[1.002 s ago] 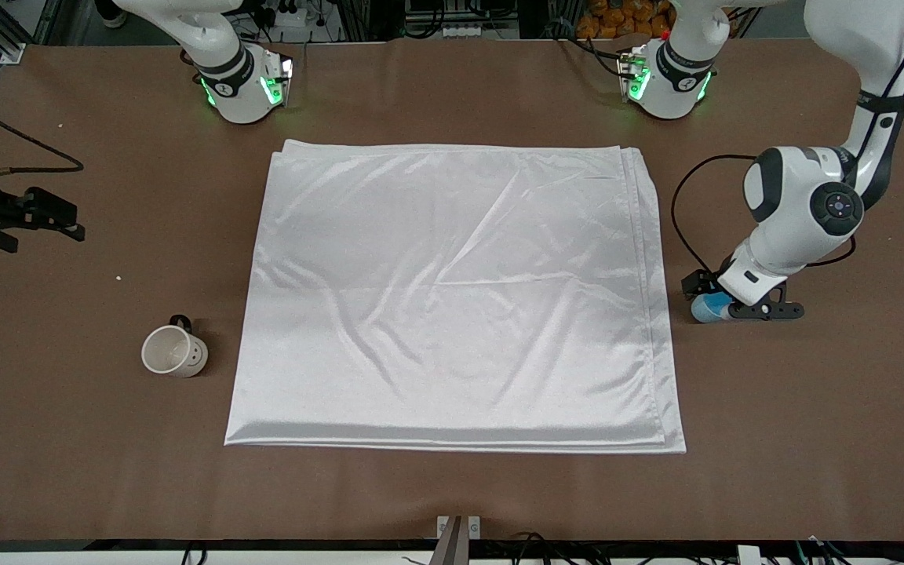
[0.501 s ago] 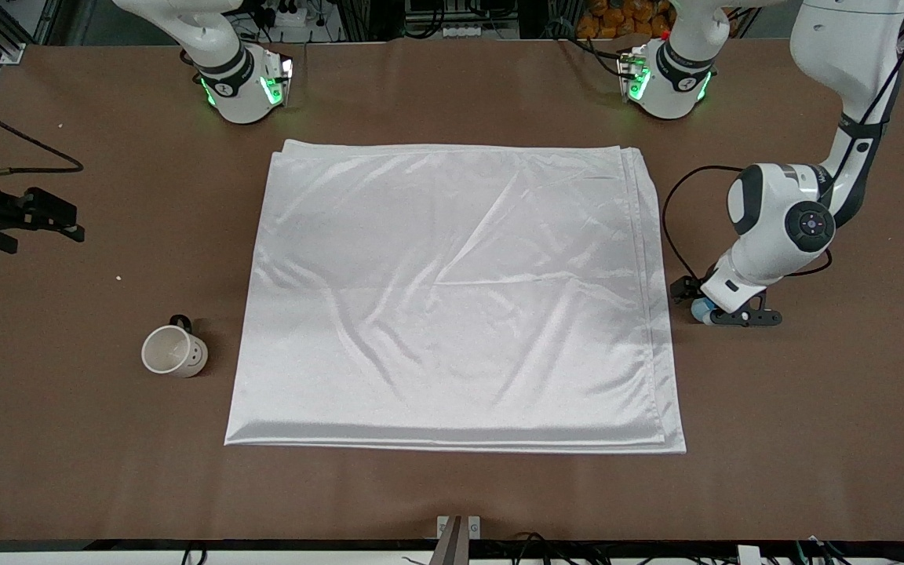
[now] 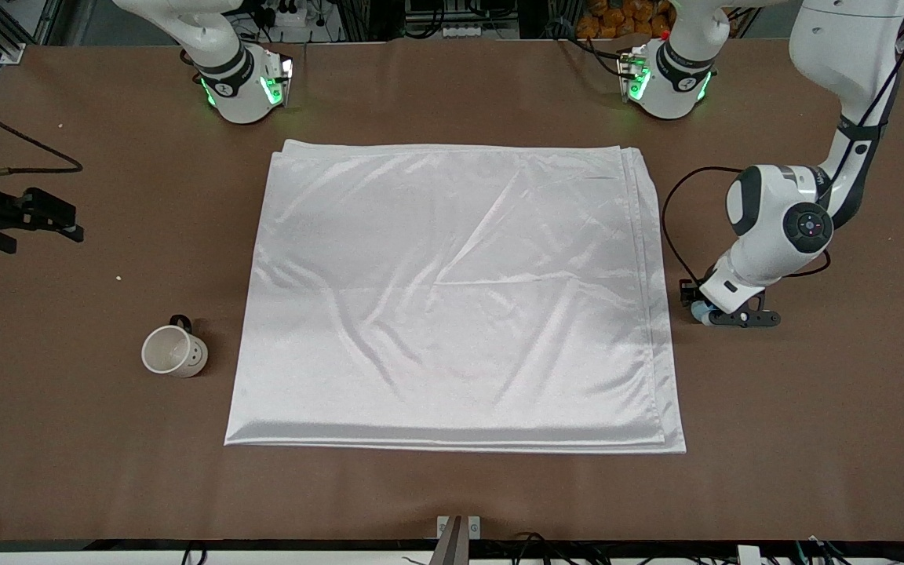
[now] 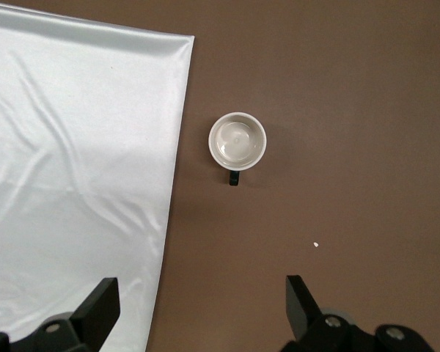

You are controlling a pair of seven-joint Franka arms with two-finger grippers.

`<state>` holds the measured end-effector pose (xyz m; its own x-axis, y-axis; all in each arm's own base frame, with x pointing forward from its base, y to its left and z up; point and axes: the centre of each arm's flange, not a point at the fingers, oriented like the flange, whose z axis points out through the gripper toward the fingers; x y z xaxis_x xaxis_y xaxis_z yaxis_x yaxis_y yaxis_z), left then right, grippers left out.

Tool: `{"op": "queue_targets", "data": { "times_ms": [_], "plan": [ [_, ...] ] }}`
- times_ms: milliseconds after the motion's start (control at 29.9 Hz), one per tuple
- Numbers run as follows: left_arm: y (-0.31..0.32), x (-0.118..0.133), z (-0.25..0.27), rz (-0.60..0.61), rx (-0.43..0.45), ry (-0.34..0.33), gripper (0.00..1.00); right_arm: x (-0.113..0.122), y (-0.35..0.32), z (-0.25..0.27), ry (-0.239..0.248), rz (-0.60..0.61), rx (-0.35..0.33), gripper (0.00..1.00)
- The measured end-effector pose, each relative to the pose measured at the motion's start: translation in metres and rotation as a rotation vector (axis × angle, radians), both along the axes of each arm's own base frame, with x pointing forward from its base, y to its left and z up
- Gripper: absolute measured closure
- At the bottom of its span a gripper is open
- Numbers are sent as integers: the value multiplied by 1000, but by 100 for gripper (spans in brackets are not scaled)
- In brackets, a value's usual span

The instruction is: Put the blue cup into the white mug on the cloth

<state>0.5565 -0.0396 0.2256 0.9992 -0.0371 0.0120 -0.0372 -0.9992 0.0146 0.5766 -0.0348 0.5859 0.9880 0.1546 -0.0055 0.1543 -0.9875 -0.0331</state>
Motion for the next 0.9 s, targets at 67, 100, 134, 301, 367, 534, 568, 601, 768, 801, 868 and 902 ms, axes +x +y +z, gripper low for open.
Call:
{"op": "queue_targets", "data": {
  "times_ms": [67, 100, 134, 301, 367, 534, 568, 601, 768, 801, 868, 902],
  "plan": [
    [0, 0, -1, -1, 0, 1, 75, 0, -1, -1, 1, -1, 0, 0],
    [0, 0, -1, -1, 1, 2, 79, 1, -1, -2, 2, -2, 0, 0],
    [0, 0, -2, -1, 1, 3, 84, 1, -1, -4, 4, -3, 0, 0],
    [1, 2, 2, -16, 13, -7, 94, 7, -3, -17, 24, -5, -1, 0],
    [1, 2, 2, -19, 15, -7, 94, 10, -3, -25, 34, -6, -1, 0],
    [1, 4, 3, -21, 16, -11, 96, 17, -4, -39, 47, -7, -2, 0],
    [1, 4, 4, -21, 16, -12, 96, 17, -4, -41, 50, -8, -2, 0],
    [1, 4, 4, -21, 16, -12, 96, 17, -5, -43, 52, -8, -2, 0],
    [0, 6, 6, -23, 15, -21, 96, 16, -10, -49, 64, -17, -2, 0],
    [0, 7, 7, -23, 15, -24, 96, 16, -11, -51, 68, -19, -1, 0],
    [-1, 10, 11, -23, 14, -33, 96, 14, -15, -58, 79, -26, 0, 0],
    [-1, 11, 14, -23, 14, -39, 96, 14, -17, -62, 84, -30, 0, 0]
  ]
}}
